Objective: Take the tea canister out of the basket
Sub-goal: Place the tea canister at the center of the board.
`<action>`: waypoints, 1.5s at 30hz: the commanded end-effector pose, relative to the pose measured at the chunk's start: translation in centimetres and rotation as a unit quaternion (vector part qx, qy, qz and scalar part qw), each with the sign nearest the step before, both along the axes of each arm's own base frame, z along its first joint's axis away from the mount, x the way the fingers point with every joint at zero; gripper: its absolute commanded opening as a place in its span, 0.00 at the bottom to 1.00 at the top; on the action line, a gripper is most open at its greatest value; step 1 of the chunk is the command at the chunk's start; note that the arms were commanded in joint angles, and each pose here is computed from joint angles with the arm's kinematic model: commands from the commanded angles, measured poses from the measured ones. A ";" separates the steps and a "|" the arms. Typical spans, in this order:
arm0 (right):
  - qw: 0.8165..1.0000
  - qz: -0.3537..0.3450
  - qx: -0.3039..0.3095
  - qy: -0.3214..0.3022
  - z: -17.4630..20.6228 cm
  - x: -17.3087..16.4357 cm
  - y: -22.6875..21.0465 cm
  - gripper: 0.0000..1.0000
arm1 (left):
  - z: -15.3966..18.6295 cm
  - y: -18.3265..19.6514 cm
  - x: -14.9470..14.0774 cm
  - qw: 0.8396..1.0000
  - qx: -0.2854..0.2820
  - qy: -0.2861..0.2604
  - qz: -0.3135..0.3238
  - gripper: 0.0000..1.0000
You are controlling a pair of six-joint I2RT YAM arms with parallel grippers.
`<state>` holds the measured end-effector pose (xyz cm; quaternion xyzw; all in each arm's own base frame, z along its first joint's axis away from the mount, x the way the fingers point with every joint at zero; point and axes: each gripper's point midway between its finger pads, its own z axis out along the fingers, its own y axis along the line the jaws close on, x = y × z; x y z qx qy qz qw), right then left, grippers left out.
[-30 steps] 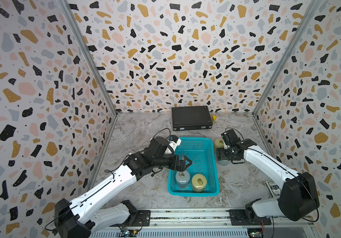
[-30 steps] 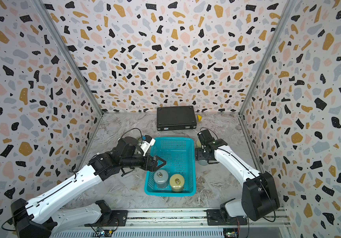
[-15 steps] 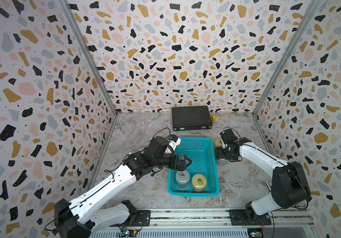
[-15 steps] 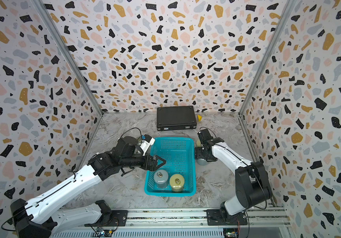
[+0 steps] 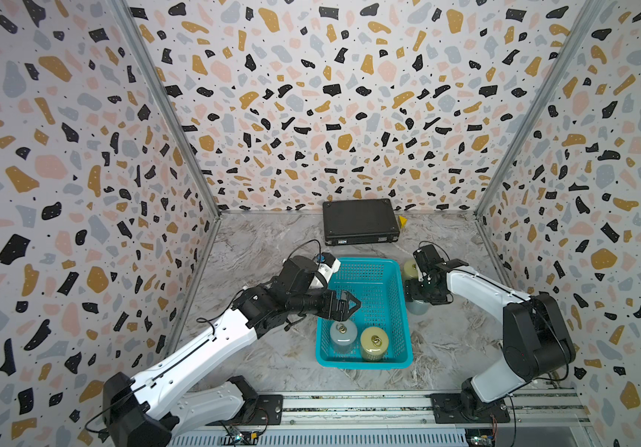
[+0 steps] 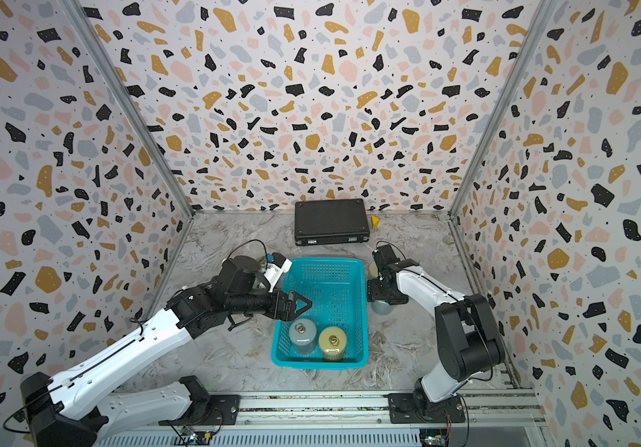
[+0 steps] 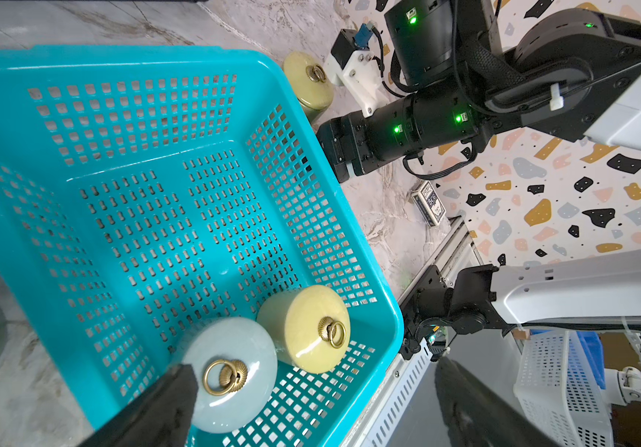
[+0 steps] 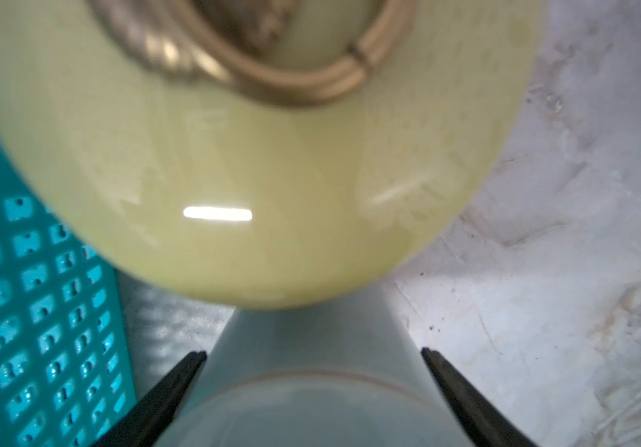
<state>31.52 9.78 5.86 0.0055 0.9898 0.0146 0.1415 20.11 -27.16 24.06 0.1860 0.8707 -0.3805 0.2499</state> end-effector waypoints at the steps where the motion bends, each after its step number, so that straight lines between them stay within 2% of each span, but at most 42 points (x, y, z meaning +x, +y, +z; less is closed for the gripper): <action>1: 1.000 -0.001 0.005 -0.018 0.6 0.7 0.0 0.76 | 1.8 -0.4 0.4 1.000 -0.011 -0.026 -0.003 1.00; 8: 1.000 -0.002 0.004 -0.007 -0.2 0.4 -0.1 0.78 | 1.7 -0.3 0.4 1.000 -0.010 -0.025 -0.003 1.00; 15: 1.000 -0.004 0.005 -0.016 0.5 0.3 -0.2 0.91 | 1.5 -0.2 0.3 1.000 -0.009 -0.023 -0.002 1.00; 22: 0.999 -0.006 0.009 -0.033 2.4 0.0 -0.4 0.99 | 1.3 0.2 0.4 1.000 -0.001 -0.024 0.009 1.00; 27: 0.998 -0.004 0.022 -0.061 5.1 -0.5 -0.4 0.99 | 0.7 0.9 0.6 0.999 0.020 -0.025 0.021 1.00; 35: 0.990 0.023 0.085 -0.107 10.0 -2.8 0.7 0.99 | -1.4 1.9 0.3 0.997 0.066 -0.022 0.025 1.00; 45: 0.963 0.119 0.188 -0.151 14.7 -7.7 4.8 0.99 | -5.6 2.2 -0.9 0.988 0.154 -0.009 0.012 0.98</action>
